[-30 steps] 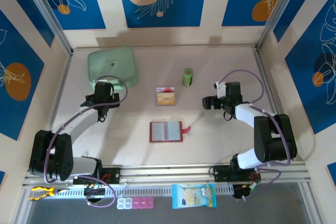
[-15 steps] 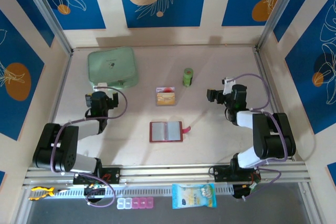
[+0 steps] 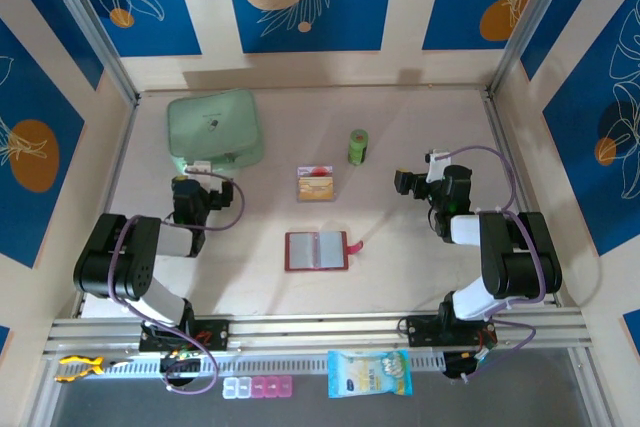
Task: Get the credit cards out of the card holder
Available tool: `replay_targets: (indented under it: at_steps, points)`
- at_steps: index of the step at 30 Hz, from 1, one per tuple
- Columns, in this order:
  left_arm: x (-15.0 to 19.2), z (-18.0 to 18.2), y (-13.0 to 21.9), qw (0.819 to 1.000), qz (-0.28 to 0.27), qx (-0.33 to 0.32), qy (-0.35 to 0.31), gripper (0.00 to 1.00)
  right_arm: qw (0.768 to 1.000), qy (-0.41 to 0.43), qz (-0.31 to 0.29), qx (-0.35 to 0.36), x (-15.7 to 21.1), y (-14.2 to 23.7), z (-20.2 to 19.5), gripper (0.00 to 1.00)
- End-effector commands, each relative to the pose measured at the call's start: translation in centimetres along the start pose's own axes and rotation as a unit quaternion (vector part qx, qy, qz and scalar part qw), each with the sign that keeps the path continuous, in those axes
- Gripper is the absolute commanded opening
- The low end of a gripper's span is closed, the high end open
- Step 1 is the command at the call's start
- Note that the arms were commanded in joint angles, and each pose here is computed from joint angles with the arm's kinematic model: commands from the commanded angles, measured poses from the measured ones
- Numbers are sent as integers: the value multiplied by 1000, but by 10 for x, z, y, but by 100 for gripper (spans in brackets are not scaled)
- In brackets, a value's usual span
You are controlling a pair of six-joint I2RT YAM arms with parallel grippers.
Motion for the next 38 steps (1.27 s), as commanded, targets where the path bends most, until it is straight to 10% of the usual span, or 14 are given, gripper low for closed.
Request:
replay_targets:
  at_steps: [1,38]
  points:
    - [-13,0,-3,1000,-25,9,-2,100,1000,0,-16,-6,-6,0,1,99]
    - [-14,0,-2,1000,-28,9,-3,100,1000,-3,-17,-8,-6,1,1,99]
Point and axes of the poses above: each hand's point on the last joint's axis, 136 mm out from that joint toward the fingers, its own y axis back along the fingers, its own z axis along the line the jaws close on, x = y × z, the point moved 3 cm from there along y, back along the fingers, and after that the axes turned 5 degrees about -y, right-handed, at the moved point
